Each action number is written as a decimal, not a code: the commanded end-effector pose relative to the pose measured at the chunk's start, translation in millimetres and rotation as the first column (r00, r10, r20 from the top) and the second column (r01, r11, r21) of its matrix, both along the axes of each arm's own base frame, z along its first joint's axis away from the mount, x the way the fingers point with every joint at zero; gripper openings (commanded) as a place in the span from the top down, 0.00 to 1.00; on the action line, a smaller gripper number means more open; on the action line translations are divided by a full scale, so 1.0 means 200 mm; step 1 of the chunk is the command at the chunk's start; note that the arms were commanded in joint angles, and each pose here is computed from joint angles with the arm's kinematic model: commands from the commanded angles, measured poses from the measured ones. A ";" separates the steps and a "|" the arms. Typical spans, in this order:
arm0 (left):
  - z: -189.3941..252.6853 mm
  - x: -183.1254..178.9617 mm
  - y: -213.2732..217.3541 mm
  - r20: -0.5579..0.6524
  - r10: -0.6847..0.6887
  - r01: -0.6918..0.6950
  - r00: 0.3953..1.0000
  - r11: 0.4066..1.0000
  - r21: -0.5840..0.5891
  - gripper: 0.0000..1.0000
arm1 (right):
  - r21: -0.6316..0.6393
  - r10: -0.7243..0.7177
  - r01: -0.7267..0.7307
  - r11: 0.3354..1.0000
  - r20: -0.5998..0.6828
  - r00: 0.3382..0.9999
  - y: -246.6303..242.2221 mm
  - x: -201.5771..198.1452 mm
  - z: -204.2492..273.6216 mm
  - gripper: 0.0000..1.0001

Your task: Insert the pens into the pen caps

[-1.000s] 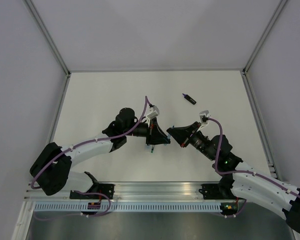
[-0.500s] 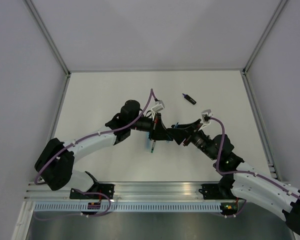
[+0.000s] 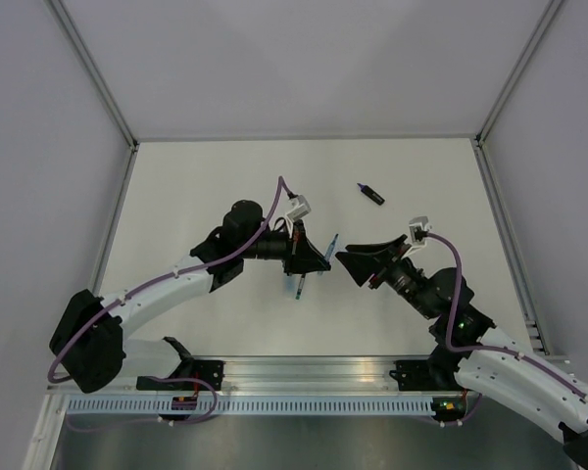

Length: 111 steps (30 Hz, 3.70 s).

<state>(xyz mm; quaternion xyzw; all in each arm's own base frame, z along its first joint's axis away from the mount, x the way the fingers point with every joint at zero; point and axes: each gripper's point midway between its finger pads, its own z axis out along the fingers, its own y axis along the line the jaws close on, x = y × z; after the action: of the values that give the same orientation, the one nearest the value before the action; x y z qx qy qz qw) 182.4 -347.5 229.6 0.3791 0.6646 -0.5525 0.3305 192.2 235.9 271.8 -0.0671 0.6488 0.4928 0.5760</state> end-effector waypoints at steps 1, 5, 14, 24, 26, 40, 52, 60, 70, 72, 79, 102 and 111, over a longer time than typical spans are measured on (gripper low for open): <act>-0.06 0.13 0.08 0.053 0.215 -0.218 0.975 0.975 0.045 0.98 | 0.027 -0.163 0.163 0.986 -0.022 0.986 -0.12 0.09 0.14 0.45; -0.12 0.20 0.21 0.066 0.361 -0.361 0.930 0.932 -0.012 0.98 | -0.066 -0.420 0.415 0.907 -0.180 0.890 -0.28 0.24 0.06 0.45; -0.12 0.10 0.22 -0.002 0.240 -0.240 0.971 0.969 -0.068 0.98 | -0.597 -0.759 0.581 0.553 -0.072 0.648 -0.50 0.49 -0.17 0.47; -0.11 0.21 0.42 0.098 0.516 -0.504 0.851 0.855 -0.118 0.98 | -0.863 -0.753 0.199 0.465 -0.267 0.601 -0.60 0.56 -0.49 0.48; -0.08 0.21 0.45 0.113 0.538 -0.523 0.835 0.841 -0.137 0.98 | -0.889 -0.767 0.136 0.438 -0.290 0.572 -0.63 0.51 -0.62 0.49; -0.06 0.22 0.52 0.150 0.600 -0.584 0.786 0.800 -0.141 0.98 | -0.846 -0.742 -0.065 0.529 -0.498 0.448 -0.59 0.22 -1.17 0.63; -0.11 0.24 0.49 0.139 0.584 -0.577 0.800 0.812 -0.090 0.98 | -0.882 -0.773 -0.111 0.458 -0.457 0.440 -0.65 0.19 -1.29 0.63; -0.11 0.24 0.50 0.141 0.584 -0.576 0.799 0.812 -0.096 0.98 | -0.881 -0.777 -0.142 0.452 -0.467 0.422 -0.66 0.15 -1.35 0.70; -0.11 0.22 0.47 0.140 0.552 -0.544 0.822 0.834 -0.097 0.98 | -0.860 -0.742 -0.194 0.472 -0.506 0.440 -0.61 0.16 -1.38 1.00; -0.09 0.21 0.46 0.144 0.532 -0.522 0.834 0.846 -0.104 0.98 | -0.852 -0.712 -0.165 0.497 -0.509 0.484 -0.56 0.24 -1.30 1.00; -0.03 0.02 0.28 0.084 0.250 -0.235 0.965 0.960 -0.153 0.98 | -0.654 -0.457 0.083 0.752 -0.427 0.780 -0.16 0.65 -0.45 1.00; 0.17 -0.26 0.27 0.101 0.006 0.033 0.995 0.923 -0.382 0.98 | -0.023 0.124 -0.122 0.992 0.135 0.983 0.41 0.18 0.57 1.00; 0.17 -0.25 0.27 0.103 0.020 0.021 0.994 0.925 -0.380 0.98 | -0.035 0.133 -0.130 0.991 0.104 0.986 0.36 0.11 0.49 1.00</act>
<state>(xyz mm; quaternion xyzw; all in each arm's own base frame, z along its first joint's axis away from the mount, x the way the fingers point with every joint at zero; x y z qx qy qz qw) 140.5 -295.4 250.4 0.3222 0.5555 -0.6435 0.4166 221.2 310.5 365.4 -0.1426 0.6290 0.5047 0.5739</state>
